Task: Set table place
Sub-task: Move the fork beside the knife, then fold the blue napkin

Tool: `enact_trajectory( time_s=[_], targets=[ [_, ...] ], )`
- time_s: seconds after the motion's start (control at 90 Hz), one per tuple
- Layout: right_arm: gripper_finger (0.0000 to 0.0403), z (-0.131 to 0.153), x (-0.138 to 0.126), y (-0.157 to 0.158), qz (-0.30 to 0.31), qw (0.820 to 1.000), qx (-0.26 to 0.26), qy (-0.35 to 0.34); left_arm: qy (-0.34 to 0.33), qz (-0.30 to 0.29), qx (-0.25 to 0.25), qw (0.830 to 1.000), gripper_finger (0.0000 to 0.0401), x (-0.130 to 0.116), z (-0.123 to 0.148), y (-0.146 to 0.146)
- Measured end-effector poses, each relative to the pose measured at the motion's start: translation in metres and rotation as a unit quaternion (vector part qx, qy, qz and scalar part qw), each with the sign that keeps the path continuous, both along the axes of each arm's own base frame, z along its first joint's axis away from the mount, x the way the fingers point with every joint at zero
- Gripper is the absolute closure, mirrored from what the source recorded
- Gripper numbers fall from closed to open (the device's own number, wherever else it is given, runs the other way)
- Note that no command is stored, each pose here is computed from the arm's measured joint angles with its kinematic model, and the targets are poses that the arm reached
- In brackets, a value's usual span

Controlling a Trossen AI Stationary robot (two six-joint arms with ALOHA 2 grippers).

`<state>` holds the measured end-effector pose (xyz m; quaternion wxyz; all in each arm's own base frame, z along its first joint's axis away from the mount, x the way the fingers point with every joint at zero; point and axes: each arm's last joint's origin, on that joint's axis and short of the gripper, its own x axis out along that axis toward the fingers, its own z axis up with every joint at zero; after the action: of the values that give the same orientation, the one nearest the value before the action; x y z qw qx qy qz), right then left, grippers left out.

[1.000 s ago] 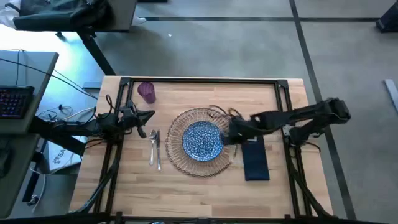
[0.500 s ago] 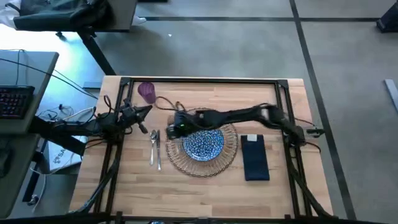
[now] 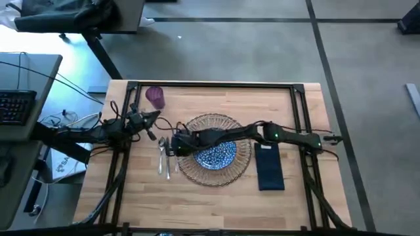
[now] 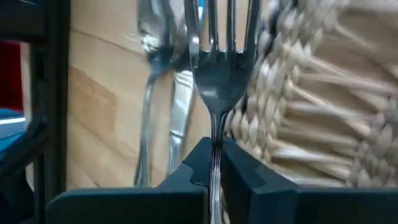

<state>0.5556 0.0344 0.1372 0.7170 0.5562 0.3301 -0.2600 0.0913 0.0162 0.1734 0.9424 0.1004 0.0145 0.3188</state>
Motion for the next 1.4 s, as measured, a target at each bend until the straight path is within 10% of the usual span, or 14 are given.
enact_trajectory(
  time_s=[0.489,1.056,1.4],
  targets=[
    [0.0395,-0.011,0.006,-0.003,0.001,1.000,0.000,-0.021,-0.005,-0.001,-0.007,1.000,0.0401,0.000,0.000,0.000],
    [0.0221,0.026,-0.001,-0.004,0.090,0.992,-0.085,-0.022,-0.013,-0.001,-0.017,1.000,0.0401,0.000,0.000,0.000],
    [0.0220,0.119,-0.082,0.007,0.293,0.917,-0.210,0.173,-0.032,-0.017,-0.044,0.998,0.0401,0.000,0.000,-0.002]
  ],
)
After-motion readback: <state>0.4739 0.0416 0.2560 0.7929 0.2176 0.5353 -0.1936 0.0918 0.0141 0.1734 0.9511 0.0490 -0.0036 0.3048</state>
